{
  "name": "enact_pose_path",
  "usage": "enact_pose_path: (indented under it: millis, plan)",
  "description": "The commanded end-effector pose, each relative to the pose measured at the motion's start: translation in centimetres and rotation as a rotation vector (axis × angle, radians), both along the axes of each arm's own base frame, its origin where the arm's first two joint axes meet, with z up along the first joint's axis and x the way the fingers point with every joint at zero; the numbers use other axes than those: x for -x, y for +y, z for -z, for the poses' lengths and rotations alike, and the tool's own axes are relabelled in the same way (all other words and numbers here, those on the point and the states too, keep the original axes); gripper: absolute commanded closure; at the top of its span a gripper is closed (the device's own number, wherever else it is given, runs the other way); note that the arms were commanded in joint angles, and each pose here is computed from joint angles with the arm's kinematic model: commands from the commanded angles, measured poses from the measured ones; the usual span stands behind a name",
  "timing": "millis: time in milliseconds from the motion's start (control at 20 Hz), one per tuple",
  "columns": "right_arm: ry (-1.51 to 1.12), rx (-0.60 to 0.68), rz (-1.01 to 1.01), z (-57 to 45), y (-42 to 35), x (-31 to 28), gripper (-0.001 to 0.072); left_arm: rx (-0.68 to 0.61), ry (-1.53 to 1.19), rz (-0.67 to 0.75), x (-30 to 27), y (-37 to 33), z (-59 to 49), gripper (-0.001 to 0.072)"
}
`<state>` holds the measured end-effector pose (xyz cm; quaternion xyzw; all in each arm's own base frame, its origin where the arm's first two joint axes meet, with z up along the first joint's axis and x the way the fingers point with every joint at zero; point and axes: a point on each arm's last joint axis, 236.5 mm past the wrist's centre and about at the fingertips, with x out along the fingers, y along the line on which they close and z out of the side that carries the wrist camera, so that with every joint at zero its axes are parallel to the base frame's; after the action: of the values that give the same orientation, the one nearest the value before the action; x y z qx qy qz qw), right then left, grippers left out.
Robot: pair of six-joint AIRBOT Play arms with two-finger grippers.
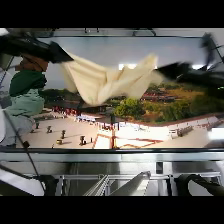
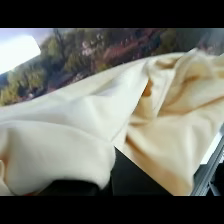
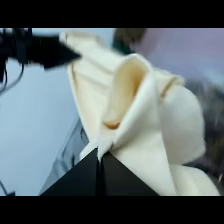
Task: Fold the shirts.
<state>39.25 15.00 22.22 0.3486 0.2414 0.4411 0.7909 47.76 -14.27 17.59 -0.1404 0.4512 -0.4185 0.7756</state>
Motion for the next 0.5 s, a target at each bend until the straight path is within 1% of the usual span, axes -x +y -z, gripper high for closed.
enact_pose_path:
  millis: [0, 100, 150, 250, 350, 450]
  plan:
    - [-0.292, 0.0, 0.179, -12.3, -6.1, 4.2, 0.0692, -0.033, -0.202, -0.036, 6.3, 1.3, -10.8, 0.0698]
    - [-0.339, 0.115, 0.219, -12.5, -6.3, 6.1, 0.0692, -0.043, -0.273, -0.016, 9.9, 0.2, -13.8, 0.0696]
    - [-0.335, 0.203, 0.23, -11.5, -6.3, 6.5, 0.0692, -0.044, -0.274, -0.006, 11.4, -0.3, -14.1, 0.069]
    - [-0.226, 0.366, 0.254, -7.3, -7.3, 6.4, 0.0692, -0.047, -0.205, 0.013, 13.8, -1.1, -12.0, 0.069]
    - [-0.11, 0.466, 0.264, -2.8, -8.5, 6.0, 0.0692, -0.078, -0.102, -0.005, 15.0, -0.6, -7.6, 0.069]
    - [-0.011, 0.497, 0.261, 1.2, -9.6, 5.3, 0.0692, -0.142, -0.01, -0.094, 15.0, 1.9, -2.4, 0.069]
